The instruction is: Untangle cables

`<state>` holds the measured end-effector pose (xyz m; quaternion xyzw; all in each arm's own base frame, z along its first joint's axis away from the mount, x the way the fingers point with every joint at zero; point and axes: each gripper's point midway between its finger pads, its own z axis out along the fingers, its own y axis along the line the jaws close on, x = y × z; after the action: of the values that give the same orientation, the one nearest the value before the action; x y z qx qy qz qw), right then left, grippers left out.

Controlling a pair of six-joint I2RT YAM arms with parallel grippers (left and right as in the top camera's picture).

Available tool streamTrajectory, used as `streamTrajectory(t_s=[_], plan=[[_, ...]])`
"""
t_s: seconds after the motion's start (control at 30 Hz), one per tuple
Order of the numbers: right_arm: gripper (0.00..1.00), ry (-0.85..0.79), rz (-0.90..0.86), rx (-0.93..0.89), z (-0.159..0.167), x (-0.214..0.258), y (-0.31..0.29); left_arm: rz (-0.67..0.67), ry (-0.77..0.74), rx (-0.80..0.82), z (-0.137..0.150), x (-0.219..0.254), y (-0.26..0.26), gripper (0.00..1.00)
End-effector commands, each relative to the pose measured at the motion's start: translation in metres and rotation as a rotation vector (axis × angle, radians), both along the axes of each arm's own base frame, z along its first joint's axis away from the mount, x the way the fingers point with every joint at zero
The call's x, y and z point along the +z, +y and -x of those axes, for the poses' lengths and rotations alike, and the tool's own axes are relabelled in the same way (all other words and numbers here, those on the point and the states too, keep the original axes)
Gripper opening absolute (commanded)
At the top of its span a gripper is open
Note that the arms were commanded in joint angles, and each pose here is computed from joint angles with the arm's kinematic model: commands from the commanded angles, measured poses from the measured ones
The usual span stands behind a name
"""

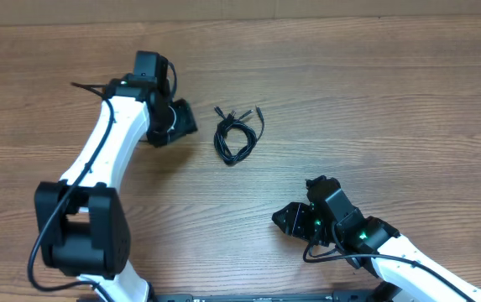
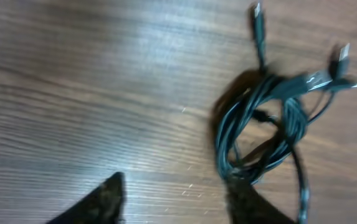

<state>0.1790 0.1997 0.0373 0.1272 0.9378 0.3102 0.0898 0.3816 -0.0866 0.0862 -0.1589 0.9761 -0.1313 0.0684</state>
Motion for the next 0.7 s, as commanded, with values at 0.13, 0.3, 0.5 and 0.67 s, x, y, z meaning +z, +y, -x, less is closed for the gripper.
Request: streamTrajectory(t_s=[0.13, 0.3, 0.5, 0.67], plan=[[0.46, -0.013, 0.015, -0.001, 0.000, -0.002, -0.003, -0.006, 0.106, -0.130, 0.014, -0.045, -0.037, 0.67], [0.46, -0.013, 0.015, -0.001, 0.000, -0.002, -0.003, -0.017, 0.141, -0.169, 0.019, -0.074, -0.064, 0.65], [0.46, -0.011, 0.014, 0.000, 0.000, -0.002, -0.003, -0.055, 0.112, -0.178, 0.008, -0.100, -0.075, 0.04], [0.46, 0.006, 0.021, 0.004, 0.004, -0.005, -0.004, -0.077, 0.084, -0.197, 0.002, -0.075, -0.063, 0.04]])
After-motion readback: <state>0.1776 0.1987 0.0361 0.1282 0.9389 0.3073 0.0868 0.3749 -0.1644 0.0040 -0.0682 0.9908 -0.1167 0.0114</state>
